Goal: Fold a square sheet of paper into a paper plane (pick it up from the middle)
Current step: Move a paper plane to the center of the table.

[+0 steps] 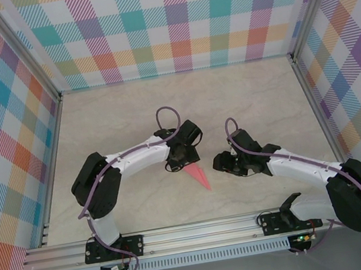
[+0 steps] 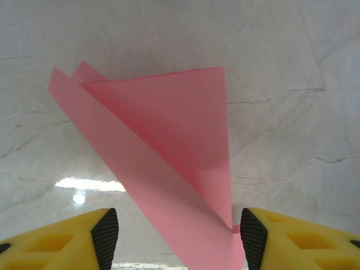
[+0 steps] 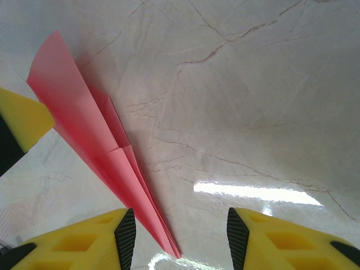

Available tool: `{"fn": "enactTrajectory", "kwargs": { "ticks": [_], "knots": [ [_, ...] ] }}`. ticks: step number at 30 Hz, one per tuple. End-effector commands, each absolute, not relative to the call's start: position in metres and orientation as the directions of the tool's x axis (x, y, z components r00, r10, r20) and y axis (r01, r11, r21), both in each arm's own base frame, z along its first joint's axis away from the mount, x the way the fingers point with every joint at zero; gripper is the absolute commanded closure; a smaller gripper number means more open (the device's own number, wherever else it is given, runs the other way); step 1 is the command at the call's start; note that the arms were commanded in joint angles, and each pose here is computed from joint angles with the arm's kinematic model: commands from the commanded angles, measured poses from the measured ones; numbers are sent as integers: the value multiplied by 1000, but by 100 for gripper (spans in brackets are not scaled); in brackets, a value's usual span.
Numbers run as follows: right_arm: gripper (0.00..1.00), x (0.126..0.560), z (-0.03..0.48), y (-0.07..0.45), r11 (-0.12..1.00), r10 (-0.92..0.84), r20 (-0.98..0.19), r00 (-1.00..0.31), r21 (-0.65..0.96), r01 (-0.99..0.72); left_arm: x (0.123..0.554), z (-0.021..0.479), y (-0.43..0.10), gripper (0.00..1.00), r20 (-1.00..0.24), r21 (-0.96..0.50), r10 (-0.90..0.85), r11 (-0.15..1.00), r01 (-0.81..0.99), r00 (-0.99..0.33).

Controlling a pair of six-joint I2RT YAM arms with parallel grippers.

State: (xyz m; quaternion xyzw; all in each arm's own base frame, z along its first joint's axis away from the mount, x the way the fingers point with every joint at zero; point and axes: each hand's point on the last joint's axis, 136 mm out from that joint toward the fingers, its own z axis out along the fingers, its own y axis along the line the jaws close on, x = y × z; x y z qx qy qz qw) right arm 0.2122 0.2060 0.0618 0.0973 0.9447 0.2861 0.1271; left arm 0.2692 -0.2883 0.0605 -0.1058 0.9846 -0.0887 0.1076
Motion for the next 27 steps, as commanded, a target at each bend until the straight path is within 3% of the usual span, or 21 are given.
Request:
{"fn": "enactTrajectory", "kwargs": {
  "ticks": [1, 10, 18, 23, 27],
  "knots": [
    [50, 213, 62, 207, 819, 240, -195, -951, 566, 90, 263, 61, -283, 43, -194, -155, -220, 969, -192, -956],
    [50, 218, 62, 216, 811, 218, -183, -959, 580, 74, 260, 66, -275, 59, -224, -176, -225, 966, -188, -948],
    [48, 220, 75, 244, 748, 111, -193, -975, 663, -46, 253, 67, -264, 74, -242, -184, -225, 966, -183, -944],
    [43, 219, 81, 255, 722, 35, -212, -977, 681, -122, 252, 68, -256, 90, -258, -213, -237, 960, -184, -937],
    [42, 217, 84, 266, 688, -33, -214, -976, 704, -178, 252, 64, -249, 95, -255, -221, -243, 957, -189, -936]
  ]
}}
